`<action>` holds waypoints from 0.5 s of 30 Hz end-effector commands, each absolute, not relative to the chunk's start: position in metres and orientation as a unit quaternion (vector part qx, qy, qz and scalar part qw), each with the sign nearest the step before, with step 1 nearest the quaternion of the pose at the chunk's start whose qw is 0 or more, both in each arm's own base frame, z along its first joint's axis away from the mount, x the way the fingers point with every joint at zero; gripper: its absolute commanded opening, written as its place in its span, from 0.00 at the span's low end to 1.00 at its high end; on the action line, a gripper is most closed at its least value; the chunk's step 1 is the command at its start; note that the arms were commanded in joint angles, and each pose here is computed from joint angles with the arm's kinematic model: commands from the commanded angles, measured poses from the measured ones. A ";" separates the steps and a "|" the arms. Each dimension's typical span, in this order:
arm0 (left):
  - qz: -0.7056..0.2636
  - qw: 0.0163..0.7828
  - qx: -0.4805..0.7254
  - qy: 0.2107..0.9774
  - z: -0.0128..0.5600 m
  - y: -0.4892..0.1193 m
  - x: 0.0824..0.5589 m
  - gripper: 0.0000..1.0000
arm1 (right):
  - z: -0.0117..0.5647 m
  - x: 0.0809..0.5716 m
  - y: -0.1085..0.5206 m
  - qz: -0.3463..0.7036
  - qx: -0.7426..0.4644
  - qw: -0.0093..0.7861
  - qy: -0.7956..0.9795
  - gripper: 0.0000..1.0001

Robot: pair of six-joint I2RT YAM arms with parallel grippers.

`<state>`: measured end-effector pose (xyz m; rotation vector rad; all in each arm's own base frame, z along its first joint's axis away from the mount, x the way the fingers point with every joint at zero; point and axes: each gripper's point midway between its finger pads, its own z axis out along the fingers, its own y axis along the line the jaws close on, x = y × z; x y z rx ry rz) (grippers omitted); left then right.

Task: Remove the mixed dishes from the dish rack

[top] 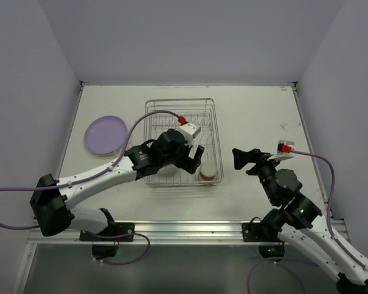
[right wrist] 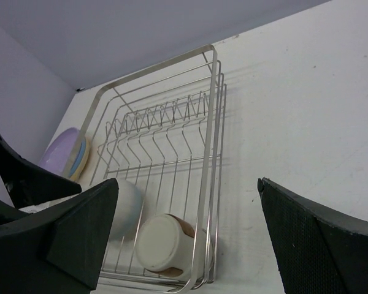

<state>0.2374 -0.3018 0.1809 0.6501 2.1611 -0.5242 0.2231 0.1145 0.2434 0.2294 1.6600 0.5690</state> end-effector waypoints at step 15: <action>-0.247 0.406 0.336 0.813 0.185 -0.373 0.234 1.00 | 0.248 0.232 0.106 0.237 0.127 0.657 0.704 0.99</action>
